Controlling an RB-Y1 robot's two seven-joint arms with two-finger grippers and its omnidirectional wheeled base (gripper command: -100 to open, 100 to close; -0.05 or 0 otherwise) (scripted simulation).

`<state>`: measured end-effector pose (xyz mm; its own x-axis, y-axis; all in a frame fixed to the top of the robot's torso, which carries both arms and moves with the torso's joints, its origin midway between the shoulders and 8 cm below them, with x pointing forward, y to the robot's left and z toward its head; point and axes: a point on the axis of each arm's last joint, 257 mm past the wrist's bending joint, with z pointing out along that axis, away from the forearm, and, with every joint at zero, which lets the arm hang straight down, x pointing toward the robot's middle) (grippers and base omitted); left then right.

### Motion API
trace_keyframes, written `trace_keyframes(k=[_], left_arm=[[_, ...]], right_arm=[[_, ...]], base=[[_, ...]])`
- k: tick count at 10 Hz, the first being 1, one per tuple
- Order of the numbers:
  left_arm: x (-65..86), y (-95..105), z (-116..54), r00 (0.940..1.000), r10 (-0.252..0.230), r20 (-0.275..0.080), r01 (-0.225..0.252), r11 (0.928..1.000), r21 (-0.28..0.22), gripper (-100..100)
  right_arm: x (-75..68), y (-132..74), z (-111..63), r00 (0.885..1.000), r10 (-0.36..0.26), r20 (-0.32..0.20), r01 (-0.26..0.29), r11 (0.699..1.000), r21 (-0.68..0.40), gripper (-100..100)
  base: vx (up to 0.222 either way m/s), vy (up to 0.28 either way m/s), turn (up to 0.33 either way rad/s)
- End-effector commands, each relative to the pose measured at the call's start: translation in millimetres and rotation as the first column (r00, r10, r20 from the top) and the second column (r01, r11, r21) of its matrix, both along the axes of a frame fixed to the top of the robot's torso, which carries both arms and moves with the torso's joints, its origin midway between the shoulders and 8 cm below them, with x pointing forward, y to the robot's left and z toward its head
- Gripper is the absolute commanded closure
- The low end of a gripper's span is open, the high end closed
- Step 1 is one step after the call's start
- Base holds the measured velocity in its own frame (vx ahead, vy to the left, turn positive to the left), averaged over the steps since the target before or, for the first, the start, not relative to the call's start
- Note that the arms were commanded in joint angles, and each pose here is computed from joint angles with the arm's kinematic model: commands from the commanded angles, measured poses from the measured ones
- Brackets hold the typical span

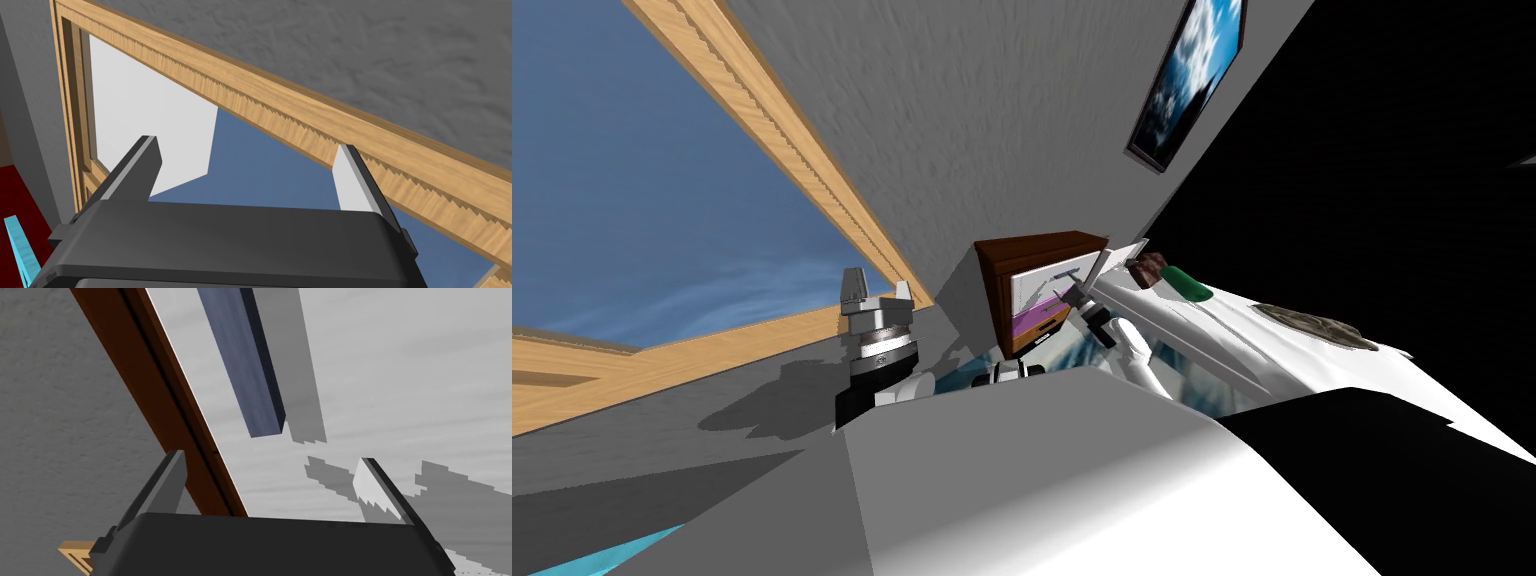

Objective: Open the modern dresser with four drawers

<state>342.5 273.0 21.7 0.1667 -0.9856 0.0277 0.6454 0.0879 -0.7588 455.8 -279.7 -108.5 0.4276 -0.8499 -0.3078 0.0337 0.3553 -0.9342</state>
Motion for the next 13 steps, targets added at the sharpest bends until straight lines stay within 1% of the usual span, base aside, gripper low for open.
trace_keyframes(k=[1,5,6,7,8,9,10,13], left_arm=[[0.0,0.0,0.0,1.0000,0.000,0.000,0.000,1.0000,0.000,0],[0.0,0.0,0.0,1.0000,0.000,0.000,0.000,1.0000,0.000,0],[0.0,0.0,0.0,1.0000,0.000,0.000,0.000,1.0000,0.000,0],[0.0,0.0,0.0,1.0000,0.000,0.000,0.000,1.0000,0.000,0],[0.0,0.0,0.0,1.0000,0.000,0.000,0.000,1.0000,0.000,0],[0.0,0.0,0.0,1.0000,0.000,0.000,0.000,1.0000,0.000,0],[0.0,0.0,0.0,1.0000,0.000,0.000,0.000,1.0000,0.000,0],[0.1,0.0,0.0,1.0000,0.000,0.000,0.000,1.0000,0.000,0]], right_arm=[[5.7,-9.4,-6.6,0.999,-0.025,0.022,0.028,0.988,-0.154,-100],[11.5,-20.4,-11.2,0.998,-0.040,0.050,0.054,0.949,-0.312,-100],[10.5,-19.0,-11.1,0.998,-0.039,0.045,0.050,0.957,-0.286,-100],[13.3,-27.1,-3.1,0.998,-0.042,0.046,0.054,0.955,-0.292,-100],[12.3,-24.7,-6.3,0.998,-0.040,0.047,0.052,0.954,-0.295,-100],[12.6,-25.6,-5.5,0.998,-0.041,0.046,0.053,0.955,-0.293,100],[10.4,-24.2,-2.8,0.998,-0.031,0.049,0.044,0.955,-0.292,100],[8.2,-23.0,0.0,0.998,-0.021,0.051,0.035,0.956,-0.291,100]], base=[[0.007,0.025,0.021],[0.002,0.017,0.014],[0.001,0.006,0.003],[0.073,0.074,0.023],[0.047,0.047,0.002],[0.007,0.008,0.000],[-0.058,-0.042,-0.079],[-0.161,-0.060,-0.039]])
